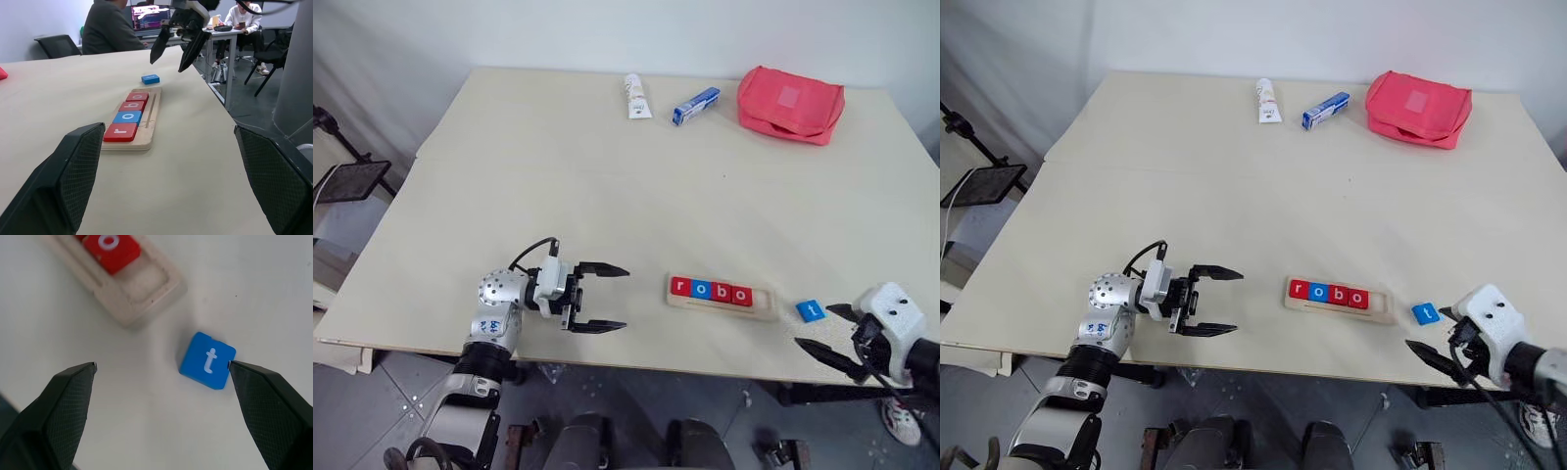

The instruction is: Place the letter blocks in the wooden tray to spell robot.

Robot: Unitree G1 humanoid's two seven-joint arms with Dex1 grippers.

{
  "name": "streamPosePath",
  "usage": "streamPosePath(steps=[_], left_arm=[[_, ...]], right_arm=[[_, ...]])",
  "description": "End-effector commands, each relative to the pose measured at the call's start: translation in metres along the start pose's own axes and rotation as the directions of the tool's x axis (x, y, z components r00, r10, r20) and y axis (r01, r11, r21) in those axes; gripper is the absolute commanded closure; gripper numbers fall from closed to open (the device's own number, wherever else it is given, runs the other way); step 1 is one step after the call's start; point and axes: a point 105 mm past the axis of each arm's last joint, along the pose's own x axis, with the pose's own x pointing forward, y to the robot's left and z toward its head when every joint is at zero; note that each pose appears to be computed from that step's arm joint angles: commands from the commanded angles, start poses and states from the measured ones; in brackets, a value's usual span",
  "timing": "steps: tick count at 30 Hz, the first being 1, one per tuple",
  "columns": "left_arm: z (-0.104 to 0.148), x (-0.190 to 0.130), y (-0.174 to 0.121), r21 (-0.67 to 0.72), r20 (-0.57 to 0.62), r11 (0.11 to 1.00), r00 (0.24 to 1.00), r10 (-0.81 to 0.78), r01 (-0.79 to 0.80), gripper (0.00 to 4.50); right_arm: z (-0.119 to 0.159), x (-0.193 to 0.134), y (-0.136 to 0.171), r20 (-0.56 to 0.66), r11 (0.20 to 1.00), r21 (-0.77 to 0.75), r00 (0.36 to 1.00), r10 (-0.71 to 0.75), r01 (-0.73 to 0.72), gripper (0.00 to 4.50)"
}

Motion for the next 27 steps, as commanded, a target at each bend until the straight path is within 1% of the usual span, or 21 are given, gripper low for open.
streamPosePath(steps=[1,3,6,9,13,16,24,27], left_arm=[[0.006,-0.001,0.001,0.038,0.005,0.999,1.000,0.005,-0.005,0.00],[0.007,-0.001,0.000,0.039,0.004,0.999,1.000,0.009,-0.010,0.00],[0.006,-0.003,-0.003,0.038,0.000,0.999,1.000,0.019,-0.019,0.00],[0.007,-0.005,-0.005,0.036,-0.002,0.999,1.000,0.029,-0.029,0.00],[0.007,-0.006,-0.008,0.035,-0.005,0.998,0.999,0.042,-0.042,0.00],[0.008,-0.008,-0.011,0.035,-0.010,0.997,0.998,0.062,-0.062,0.00],[0.009,-0.012,-0.014,0.033,-0.026,0.995,0.995,0.093,-0.092,0.00],[0.010,-0.013,-0.015,0.033,-0.027,0.995,0.995,0.097,-0.096,0.00]], right_arm=[[-0.003,-0.001,-0.011,-0.043,0.993,-0.101,0.997,0.060,-0.064,0.01],[-0.004,-0.001,-0.017,-0.065,0.985,-0.147,0.995,0.082,-0.091,0.01],[-0.002,0.003,-0.038,-0.144,0.940,-0.287,0.978,0.150,-0.187,0.01],[0.001,0.009,-0.052,-0.180,0.902,-0.354,0.964,0.194,-0.247,0.01],[0.004,0.018,-0.061,-0.196,0.872,-0.391,0.952,0.235,-0.295,0.01],[0.006,0.027,-0.059,-0.199,0.841,-0.408,0.934,0.298,-0.355,0.01],[0.003,0.038,-0.057,-0.222,0.797,-0.440,0.910,0.350,-0.413,0.01],[0.001,0.040,-0.058,-0.243,0.788,-0.447,0.905,0.348,-0.423,0.56]])
